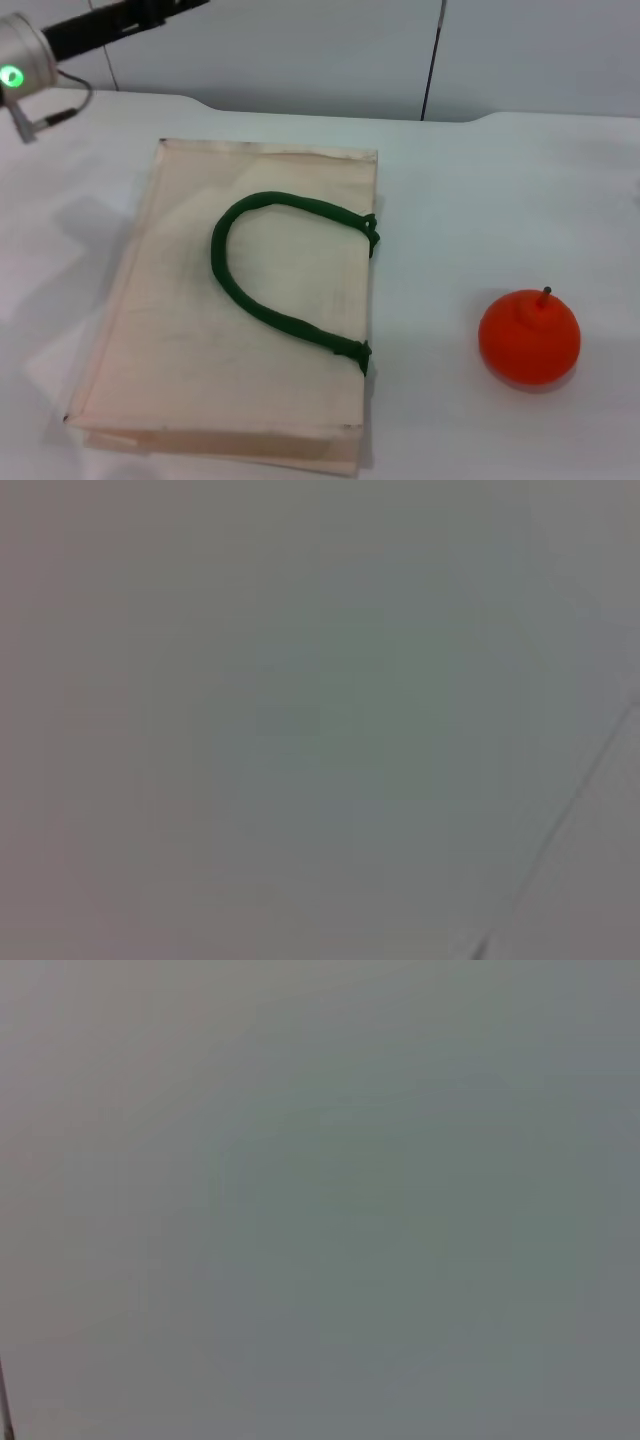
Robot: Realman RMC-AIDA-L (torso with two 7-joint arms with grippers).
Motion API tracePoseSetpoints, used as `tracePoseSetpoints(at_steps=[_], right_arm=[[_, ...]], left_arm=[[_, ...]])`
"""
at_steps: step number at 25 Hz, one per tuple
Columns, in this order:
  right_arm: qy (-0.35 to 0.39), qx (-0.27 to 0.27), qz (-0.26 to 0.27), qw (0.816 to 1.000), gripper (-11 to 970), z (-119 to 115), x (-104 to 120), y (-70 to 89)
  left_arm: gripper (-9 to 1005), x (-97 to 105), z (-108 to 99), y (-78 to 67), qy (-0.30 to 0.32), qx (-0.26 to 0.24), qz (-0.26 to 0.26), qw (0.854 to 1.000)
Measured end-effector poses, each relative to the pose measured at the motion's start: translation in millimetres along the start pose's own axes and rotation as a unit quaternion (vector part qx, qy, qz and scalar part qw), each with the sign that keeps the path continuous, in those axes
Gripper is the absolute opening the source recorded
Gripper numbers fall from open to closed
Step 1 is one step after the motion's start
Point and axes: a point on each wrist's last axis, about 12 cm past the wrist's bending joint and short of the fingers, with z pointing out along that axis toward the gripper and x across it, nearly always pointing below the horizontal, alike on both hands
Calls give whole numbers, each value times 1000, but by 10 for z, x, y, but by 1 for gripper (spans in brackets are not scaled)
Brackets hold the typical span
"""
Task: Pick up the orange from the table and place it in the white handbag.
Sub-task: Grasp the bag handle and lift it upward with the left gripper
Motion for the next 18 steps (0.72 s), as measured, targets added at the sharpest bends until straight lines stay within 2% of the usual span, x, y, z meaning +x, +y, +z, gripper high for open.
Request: tracePoseSetpoints(at_steps=[5,8,11,15,18], right_arm=[[0,0,0,1000,891,1,-2,-1],[0,0,-1,1000,892,2,-3,-2],[0,1,-1,1000,892,-4,-1,-9],[0,1,-1,1000,892,-8,2,-13],[-1,-1,-1,1000,892,9,-9,0]], left_arm=[[831,-288,-203,-45,133,-2,3,991],[828,-346,-295,-100,202,-4,9,979],[826,-358,-270,-163,272,-10,16,962],[823,-336,-227,-185,293,-11,22,956],[821,-260,-108,-207,313,-4,21,949]])
